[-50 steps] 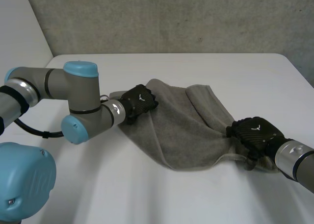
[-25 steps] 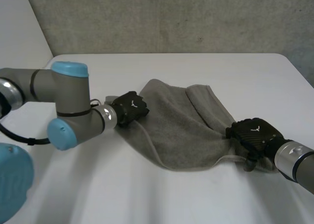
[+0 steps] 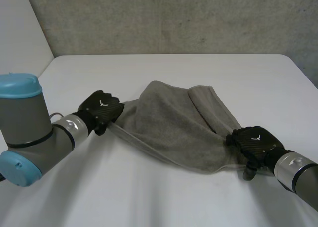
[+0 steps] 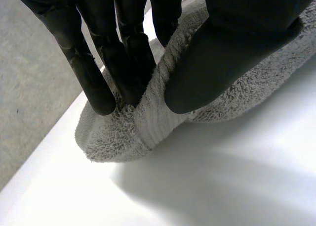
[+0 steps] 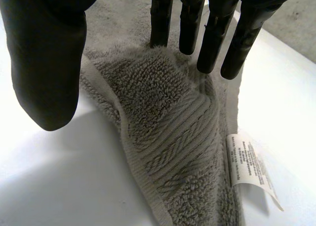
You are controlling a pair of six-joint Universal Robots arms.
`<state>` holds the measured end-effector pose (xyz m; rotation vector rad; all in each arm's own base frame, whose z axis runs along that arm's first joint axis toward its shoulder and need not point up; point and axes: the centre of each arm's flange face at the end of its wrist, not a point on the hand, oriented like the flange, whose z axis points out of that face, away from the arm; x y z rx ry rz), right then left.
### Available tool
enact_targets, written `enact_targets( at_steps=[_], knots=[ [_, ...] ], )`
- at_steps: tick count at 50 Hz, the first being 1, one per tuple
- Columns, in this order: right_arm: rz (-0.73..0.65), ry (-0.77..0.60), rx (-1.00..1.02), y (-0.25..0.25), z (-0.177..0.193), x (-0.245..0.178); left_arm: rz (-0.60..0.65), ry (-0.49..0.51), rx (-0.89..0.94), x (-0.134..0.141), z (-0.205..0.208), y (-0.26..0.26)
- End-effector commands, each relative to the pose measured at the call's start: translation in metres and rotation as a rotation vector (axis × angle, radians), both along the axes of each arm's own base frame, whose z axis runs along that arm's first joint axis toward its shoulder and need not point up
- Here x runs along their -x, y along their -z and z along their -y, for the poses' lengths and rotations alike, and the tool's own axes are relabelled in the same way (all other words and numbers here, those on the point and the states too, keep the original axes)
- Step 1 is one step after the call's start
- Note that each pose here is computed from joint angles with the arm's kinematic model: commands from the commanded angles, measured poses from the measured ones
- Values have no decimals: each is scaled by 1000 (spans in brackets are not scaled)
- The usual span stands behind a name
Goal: Fold the towel.
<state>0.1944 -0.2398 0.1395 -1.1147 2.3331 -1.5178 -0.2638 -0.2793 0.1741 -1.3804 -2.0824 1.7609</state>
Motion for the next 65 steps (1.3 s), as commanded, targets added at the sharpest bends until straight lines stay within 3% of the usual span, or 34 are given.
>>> enact_targets(
  at_steps=[1,11,16,21,32,52,57,65],
  knots=[
    [8,0,85,-16,-2,0,-42,-47,-39,-5,-2,11],
    [64,-93,147,-42,-24,-7,-116,-96,4,-12,-2,-11],
    [110,-132,51,-39,-37,-17,-328,-163,-17,-17,-4,-48],
    [199,-143,-66,-28,-42,-35,-415,-179,-24,-18,-8,-64],
    [348,-120,-318,4,-42,-70,-422,-190,-33,-18,-13,-64],
    [325,0,-200,16,-18,-69,-431,-197,-14,-21,-15,-70],
    [330,-22,-108,-10,-14,-67,-436,-197,0,-22,-16,-74],
    [198,-101,266,-136,-23,-45,-459,-185,52,-26,-27,-96]
  ],
)
